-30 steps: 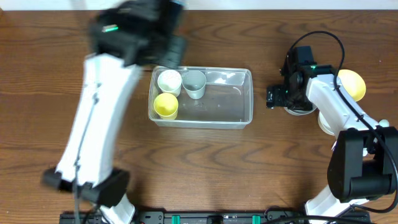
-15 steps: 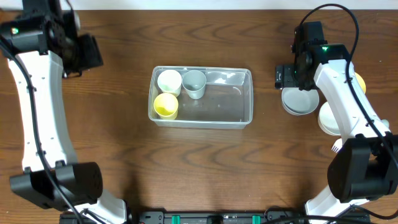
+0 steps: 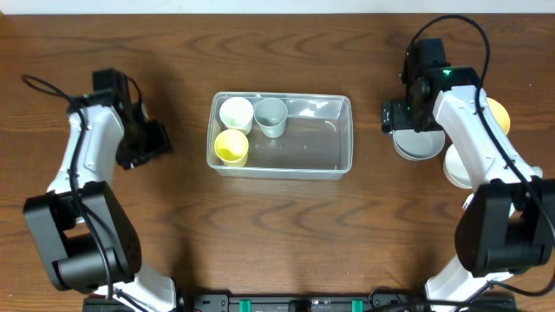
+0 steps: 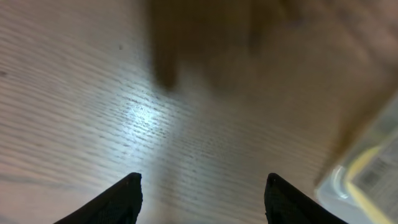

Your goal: Pack container

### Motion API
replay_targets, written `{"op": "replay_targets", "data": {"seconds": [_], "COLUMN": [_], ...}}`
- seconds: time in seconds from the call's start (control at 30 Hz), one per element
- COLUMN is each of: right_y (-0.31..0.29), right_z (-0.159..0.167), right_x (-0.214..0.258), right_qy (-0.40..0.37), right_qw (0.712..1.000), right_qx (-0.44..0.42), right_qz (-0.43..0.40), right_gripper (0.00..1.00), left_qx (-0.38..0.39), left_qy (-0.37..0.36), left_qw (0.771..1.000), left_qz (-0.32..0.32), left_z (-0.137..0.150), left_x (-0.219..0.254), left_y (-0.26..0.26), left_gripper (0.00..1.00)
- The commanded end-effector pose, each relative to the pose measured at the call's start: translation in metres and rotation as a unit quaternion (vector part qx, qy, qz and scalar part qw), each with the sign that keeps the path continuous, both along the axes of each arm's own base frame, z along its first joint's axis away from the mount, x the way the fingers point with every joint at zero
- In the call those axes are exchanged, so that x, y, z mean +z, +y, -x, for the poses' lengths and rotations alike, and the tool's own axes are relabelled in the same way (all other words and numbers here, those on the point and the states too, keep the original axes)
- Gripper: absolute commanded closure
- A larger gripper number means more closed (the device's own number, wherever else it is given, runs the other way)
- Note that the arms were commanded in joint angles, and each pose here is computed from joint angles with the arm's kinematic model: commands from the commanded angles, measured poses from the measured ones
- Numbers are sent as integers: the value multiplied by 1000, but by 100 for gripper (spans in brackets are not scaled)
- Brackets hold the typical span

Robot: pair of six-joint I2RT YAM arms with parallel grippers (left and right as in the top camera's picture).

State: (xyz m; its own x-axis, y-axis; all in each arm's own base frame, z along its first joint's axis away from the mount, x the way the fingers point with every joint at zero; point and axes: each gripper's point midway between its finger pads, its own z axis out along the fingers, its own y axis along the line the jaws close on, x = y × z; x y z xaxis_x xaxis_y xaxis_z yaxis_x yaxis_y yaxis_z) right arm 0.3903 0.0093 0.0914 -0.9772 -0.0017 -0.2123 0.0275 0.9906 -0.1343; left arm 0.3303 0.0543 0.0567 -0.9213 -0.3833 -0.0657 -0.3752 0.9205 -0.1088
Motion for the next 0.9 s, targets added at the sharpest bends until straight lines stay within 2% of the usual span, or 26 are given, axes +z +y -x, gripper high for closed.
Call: {"op": "replay_targets", "data": {"seconds": [0.0,0.2,0.37,0.5,0.63,0.73,0.8,0.87], "right_y": [-6,-3,-3,-3,3,4,5,5], "right_z": [4,6,6,7,9,8,7,6], "right_x": [-16,-33,-43,-55,-67,-70,-70,-69], "right_qy": [24,44,55,70,83,84,81,79], "right_qw": [1000,999,998,998,996,996,997,997], "right_qx": [5,6,7,7,10,11,12,8], "right_qz": [5,0,1,2,-12,-12,-12,-13], "right_gripper": [1,1,2,2,2,9,24,44], "left_qx": [-11,-42,-45,-44,-44,-45,-45,-45], "left_qy": [-64,-179,-258,-280,-277,-267,-258,-247], "left_qw": [998,982,963,957,958,961,963,966], "left_qz": [-19,-50,-58,-60,-60,-59,-58,-57], "left_z": [2,23,49,65,66,64,63,61], "left_x": [30,87,132,144,142,137,132,126], "left_y": [-12,-36,-42,-43,-43,-43,-43,-43], "left_gripper": [37,36,30,24,19,14,12,12]}}
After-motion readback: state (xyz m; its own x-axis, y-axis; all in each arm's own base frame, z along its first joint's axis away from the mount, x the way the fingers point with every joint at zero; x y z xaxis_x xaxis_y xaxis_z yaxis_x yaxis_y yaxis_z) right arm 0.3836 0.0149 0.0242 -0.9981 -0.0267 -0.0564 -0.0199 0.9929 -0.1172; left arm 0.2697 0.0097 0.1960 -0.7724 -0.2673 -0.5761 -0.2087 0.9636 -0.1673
